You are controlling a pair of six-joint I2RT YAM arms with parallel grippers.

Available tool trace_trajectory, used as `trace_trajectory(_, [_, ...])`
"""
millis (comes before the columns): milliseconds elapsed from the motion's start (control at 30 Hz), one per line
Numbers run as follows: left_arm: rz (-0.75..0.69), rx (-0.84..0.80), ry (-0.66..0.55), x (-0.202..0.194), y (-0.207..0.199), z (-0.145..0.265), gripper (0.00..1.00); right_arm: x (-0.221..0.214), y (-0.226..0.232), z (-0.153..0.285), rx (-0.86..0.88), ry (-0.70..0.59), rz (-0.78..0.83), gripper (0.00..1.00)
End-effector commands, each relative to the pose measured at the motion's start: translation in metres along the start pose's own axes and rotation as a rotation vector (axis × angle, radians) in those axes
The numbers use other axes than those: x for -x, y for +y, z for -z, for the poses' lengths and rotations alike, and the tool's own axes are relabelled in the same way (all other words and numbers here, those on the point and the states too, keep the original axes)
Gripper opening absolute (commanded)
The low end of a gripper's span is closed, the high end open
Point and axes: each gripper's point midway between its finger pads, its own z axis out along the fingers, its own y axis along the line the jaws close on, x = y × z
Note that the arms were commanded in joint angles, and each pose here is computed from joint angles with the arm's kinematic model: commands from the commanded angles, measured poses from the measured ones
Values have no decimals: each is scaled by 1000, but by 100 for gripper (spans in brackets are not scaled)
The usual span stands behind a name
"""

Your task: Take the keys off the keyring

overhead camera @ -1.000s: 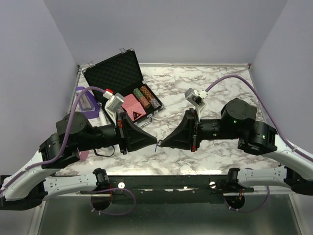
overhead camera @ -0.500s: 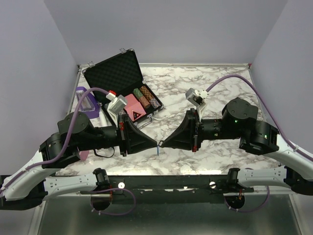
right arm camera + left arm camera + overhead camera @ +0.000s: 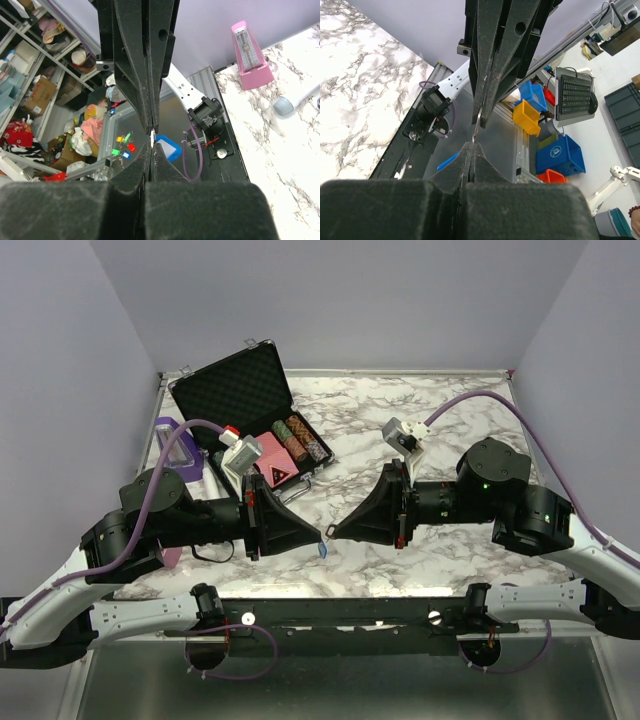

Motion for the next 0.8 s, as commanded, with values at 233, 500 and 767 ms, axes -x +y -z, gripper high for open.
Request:
trace_trajectory(233, [-12,-11,11,-1,-4,4,0,15,7,6,1,-47,33,1])
trace_trajectory(500, [-7,9,-3,0,0,4,0,26,-3,13,-71,-111,39,1])
trace_trajectory(767, [2,24,-31,4,3,2,0,45,-36,38,-275,-287,12,1])
